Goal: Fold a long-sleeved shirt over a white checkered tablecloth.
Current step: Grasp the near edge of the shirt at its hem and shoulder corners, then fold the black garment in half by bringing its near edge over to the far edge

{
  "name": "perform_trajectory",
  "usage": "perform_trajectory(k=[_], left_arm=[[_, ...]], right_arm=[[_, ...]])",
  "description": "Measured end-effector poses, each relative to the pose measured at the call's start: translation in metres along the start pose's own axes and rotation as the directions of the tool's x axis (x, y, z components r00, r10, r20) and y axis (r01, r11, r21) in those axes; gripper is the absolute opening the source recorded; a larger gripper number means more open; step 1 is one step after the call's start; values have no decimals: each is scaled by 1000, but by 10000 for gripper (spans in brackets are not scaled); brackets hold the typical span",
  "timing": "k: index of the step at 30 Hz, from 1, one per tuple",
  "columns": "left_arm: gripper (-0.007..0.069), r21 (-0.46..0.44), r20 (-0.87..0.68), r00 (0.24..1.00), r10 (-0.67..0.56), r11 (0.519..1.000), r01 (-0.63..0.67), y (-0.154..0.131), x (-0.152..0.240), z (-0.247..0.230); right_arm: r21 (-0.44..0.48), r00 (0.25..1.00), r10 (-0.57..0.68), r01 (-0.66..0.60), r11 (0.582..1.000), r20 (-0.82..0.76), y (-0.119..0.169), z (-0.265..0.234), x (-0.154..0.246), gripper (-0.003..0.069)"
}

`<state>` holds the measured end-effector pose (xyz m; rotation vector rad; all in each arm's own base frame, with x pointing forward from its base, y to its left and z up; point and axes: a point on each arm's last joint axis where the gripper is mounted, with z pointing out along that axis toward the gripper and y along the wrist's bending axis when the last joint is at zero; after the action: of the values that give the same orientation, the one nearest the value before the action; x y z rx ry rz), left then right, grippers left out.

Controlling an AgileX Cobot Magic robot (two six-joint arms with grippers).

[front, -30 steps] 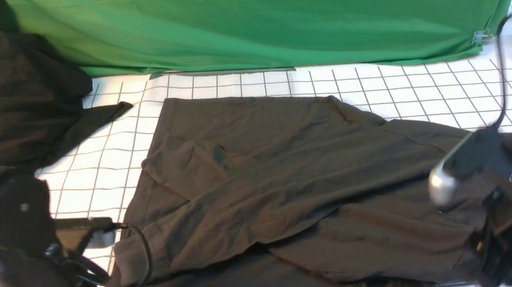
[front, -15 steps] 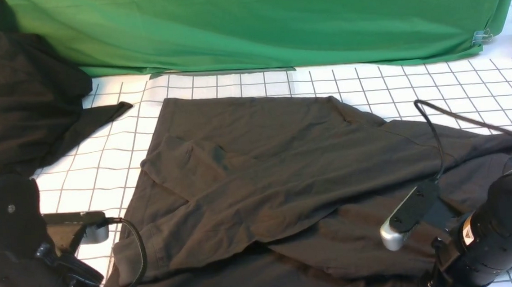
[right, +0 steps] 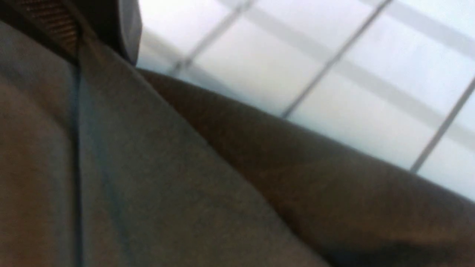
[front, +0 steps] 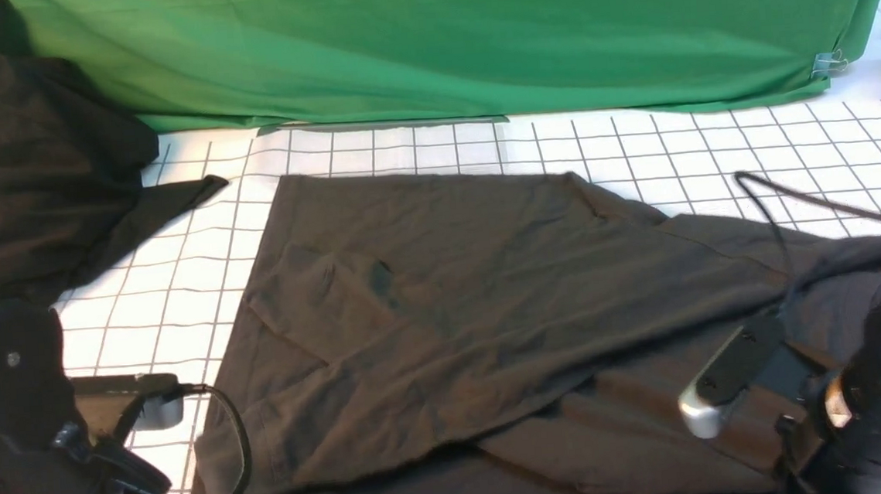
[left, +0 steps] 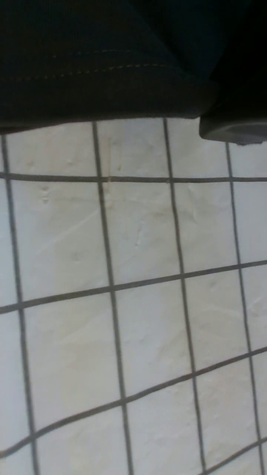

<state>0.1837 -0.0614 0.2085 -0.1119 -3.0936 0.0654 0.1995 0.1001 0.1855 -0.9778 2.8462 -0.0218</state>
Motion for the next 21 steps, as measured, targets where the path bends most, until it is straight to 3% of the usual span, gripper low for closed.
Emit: perform_trajectory(k=[4,9,17,21], left_arm=[[12,24,44,999,0,1000,-1,-1,6,-14],[12,51,217,976,-19,999,8,-6,-11,-61],[12,23,365,931,-10,1000,2,-23,-99,-108],[12,25,403,915,-4,1000,-7,-31,-167,-114]], right_arm=[[-8,1000,7,-7,1000,-24,3,-24,17,32],[29,1000,-23,23,999,17,0,-54,24,32],[114,994,13,-26,993,108,-31,-79,-20,27],[140,990,43,-62,988,131,-70,-81,-62,27]])
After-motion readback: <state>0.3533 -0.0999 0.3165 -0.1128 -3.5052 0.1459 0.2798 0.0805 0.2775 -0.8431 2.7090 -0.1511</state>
